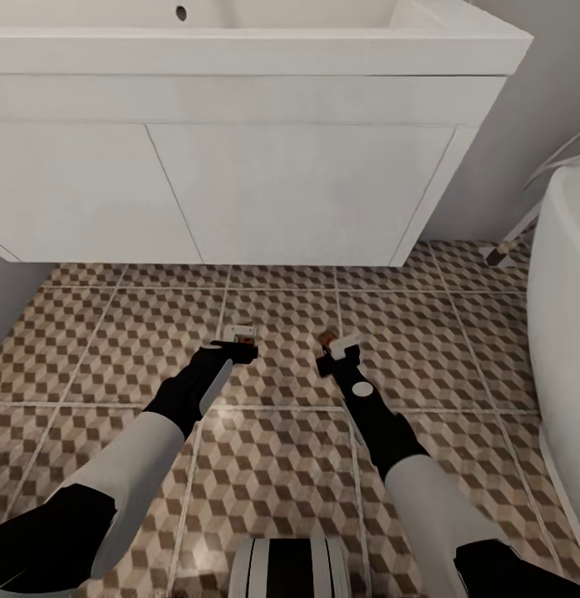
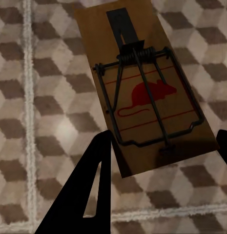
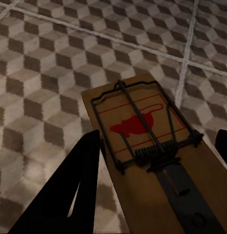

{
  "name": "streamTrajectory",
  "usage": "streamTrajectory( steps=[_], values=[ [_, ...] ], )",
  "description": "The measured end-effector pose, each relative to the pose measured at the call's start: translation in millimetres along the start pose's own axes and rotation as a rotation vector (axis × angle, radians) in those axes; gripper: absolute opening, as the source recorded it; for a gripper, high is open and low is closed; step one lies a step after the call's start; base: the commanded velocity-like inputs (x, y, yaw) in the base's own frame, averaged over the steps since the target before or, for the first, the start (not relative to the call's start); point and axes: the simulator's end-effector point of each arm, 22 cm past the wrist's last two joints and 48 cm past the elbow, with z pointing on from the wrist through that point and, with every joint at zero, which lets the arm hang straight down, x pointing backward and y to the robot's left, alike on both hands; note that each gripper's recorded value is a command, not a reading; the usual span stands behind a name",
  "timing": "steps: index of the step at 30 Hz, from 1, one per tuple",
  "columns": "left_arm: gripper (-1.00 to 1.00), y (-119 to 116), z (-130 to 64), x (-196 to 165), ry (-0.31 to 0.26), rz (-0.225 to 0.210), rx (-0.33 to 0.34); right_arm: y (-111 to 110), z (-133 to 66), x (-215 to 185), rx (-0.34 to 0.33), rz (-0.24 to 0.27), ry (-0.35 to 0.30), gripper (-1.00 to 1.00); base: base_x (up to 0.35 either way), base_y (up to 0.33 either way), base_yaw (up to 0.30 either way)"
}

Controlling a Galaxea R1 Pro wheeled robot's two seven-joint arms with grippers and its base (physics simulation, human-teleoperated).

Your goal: Take the four mousetraps from the cabinet in the bathroom and place them on the bathroom floor. Make sure all four end up on the same floor surface, and ensure that at least two of them are either under or directly next to the same bathroom sink.

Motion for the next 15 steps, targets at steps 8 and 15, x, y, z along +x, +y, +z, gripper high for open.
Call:
streamTrajectory(
  steps=[8,15],
  values=[
    [-1.00,-2,19.5,26,0.040,-0.003,0.005,6,9.4,31,-0.009,0.009,0.042,-1.00,0.000,0.000,0.000],
    [-1.00,-4,36.0,50,0.079,0.001,0.010,11,16.4,58,-0.017,0.015,0.078,-1.00,0.000,0.000,0.000]
  ],
)
